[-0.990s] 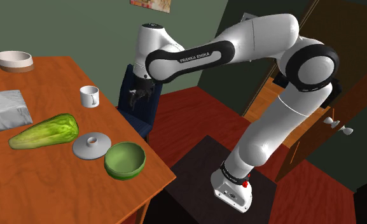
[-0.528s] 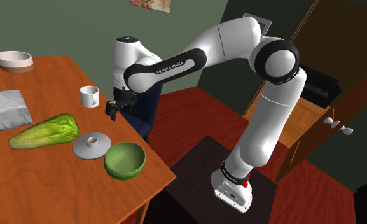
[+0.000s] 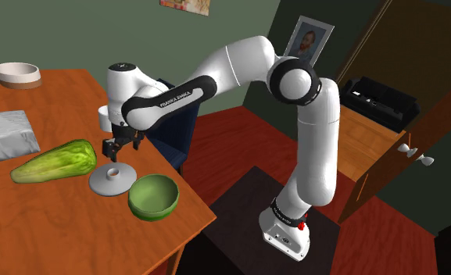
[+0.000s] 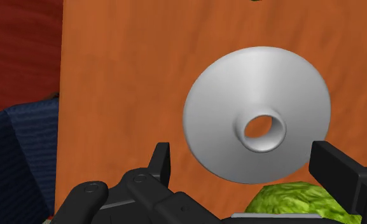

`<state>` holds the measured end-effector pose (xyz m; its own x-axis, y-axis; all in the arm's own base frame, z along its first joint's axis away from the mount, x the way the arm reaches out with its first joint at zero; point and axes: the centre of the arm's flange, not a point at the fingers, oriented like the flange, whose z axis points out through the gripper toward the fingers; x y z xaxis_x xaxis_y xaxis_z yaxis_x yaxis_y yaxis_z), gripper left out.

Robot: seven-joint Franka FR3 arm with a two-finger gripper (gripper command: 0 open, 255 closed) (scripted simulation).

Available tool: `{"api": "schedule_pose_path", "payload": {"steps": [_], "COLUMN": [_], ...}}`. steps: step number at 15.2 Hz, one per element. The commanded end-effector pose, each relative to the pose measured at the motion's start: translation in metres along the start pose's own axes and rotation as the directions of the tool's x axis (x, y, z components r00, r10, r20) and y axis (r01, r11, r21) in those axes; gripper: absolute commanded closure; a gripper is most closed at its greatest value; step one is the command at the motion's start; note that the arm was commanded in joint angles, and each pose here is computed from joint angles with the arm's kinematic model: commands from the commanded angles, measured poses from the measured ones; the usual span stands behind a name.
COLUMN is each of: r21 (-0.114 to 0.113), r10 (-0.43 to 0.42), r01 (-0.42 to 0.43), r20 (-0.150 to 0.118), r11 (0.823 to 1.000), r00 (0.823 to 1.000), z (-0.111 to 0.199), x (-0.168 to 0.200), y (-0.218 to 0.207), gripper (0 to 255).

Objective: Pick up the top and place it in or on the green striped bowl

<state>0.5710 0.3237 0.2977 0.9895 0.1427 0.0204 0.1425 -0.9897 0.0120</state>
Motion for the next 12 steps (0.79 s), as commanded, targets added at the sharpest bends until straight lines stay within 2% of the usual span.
{"api": "schedule_pose_path", "payload": {"steps": [1,4,12], "r21": [0.003,0.009,0.009], "r10": [-0.001,-0.004,-0.004], "r01": [0.001,0.004,0.004], "r20": [0.007,0.016,0.016], "r11": [1.0,1.0,1.0], "r00": [1.0,1.0,1.0], "z": [0.018,0.044,0.085], "x": [0.011,0.031,0.031], "y": [-0.015,-0.038,-0.039], "gripper": [0,0,0]}}
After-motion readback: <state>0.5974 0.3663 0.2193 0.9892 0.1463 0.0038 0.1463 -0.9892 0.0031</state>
